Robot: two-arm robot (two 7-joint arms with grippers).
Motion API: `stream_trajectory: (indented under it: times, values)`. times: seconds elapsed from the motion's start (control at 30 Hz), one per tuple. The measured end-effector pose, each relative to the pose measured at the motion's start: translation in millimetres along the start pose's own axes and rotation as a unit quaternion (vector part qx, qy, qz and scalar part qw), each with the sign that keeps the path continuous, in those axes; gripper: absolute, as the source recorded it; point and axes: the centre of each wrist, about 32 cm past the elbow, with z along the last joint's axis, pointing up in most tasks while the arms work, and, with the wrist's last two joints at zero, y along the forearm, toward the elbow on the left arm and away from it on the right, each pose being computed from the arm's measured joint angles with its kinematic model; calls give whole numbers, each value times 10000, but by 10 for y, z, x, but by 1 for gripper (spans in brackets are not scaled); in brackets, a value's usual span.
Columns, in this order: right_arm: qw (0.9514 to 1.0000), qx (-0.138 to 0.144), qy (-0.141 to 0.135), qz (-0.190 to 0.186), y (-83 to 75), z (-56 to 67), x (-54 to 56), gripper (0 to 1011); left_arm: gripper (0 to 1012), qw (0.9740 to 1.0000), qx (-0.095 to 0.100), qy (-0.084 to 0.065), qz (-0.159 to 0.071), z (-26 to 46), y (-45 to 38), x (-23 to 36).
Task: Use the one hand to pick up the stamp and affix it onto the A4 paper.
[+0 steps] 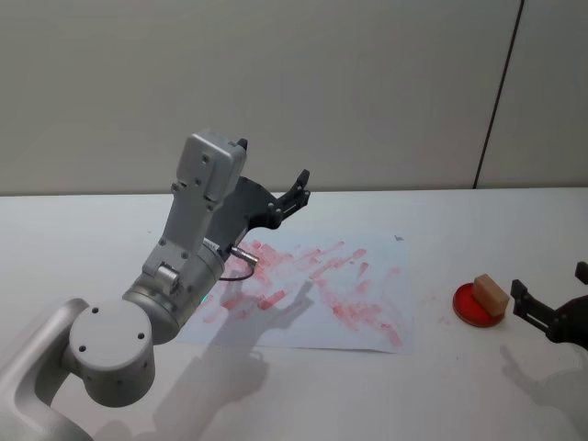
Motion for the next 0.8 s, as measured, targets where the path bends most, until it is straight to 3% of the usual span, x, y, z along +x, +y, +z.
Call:
stream_trajectory:
  times: [0.8]
  values:
    - [9965,-734,-332,238,511,-85,71,1001,1001,10000,0,0,-1,0,0,0]
